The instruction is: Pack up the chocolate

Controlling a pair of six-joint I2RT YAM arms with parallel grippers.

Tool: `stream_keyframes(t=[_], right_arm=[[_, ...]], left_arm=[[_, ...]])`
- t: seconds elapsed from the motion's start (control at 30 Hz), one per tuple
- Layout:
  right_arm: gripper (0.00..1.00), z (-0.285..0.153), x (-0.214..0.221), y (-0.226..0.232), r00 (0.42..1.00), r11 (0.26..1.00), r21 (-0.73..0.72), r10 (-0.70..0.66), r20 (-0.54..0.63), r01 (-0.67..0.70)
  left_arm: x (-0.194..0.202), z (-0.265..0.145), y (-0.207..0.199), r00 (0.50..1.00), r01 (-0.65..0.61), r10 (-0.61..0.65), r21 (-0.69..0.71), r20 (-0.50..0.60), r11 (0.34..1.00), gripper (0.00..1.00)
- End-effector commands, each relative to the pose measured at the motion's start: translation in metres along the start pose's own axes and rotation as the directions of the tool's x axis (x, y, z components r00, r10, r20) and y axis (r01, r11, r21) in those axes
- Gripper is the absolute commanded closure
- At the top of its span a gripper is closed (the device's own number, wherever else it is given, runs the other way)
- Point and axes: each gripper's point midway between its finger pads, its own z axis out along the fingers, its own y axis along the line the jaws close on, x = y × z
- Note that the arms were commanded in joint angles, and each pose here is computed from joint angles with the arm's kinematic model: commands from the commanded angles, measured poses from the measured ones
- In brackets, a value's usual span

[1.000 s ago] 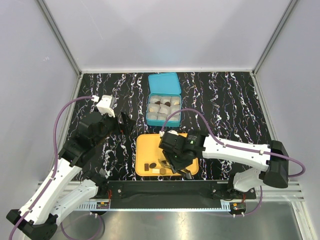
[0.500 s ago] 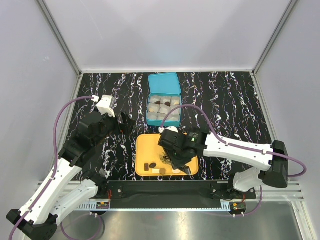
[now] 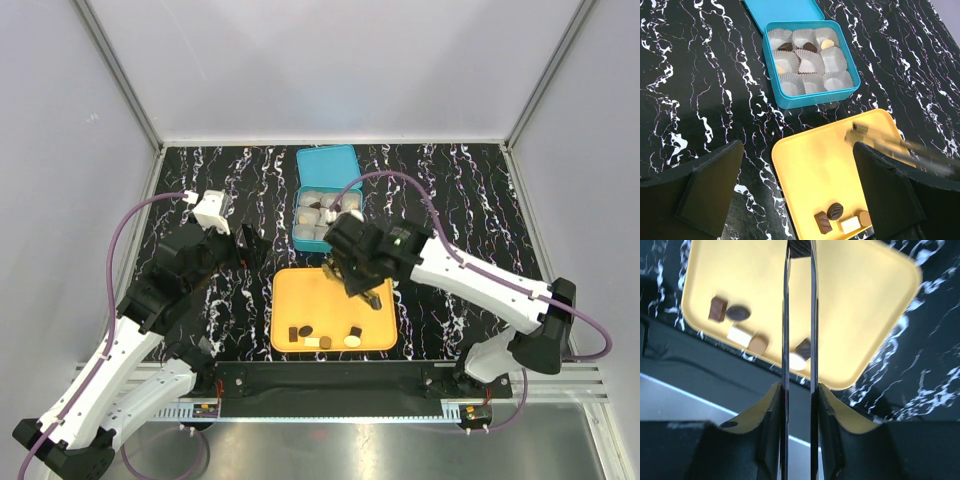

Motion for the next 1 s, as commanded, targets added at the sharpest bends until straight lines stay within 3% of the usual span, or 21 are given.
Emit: stream_keyframes(t=[0.0,0.13,0.47,0.97], right_arm=[[0.66,-0.008,-0.043,-0.022,0.994,1.000,0.019,-0.021,0.107,0.019],[0.67,0.009,-0.075,-0.054,0.991,0.998,0.058,0.016,0.129,-0.024],[0.67,0.040,-0.137,-0.068,0.982,0.996,0.092,0.004,0.190,-0.022],[0.64,0.079,-0.161,-0.083,0.984,0.992,0.121,0.010,0.179,-0.033]], left_arm=[[-0.009,0.000,0.001,0.999,-0.010,0.010,-0.005,0.045,1.000,0.01],[-0.009,0.000,0.001,0.999,-0.009,0.009,-0.003,0.045,1.000,0.01],[-0.008,0.002,-0.001,0.999,-0.009,0.009,0.008,0.036,1.000,0.01],[-0.008,0.001,-0.001,0.999,-0.009,0.008,0.008,0.041,1.000,0.01]])
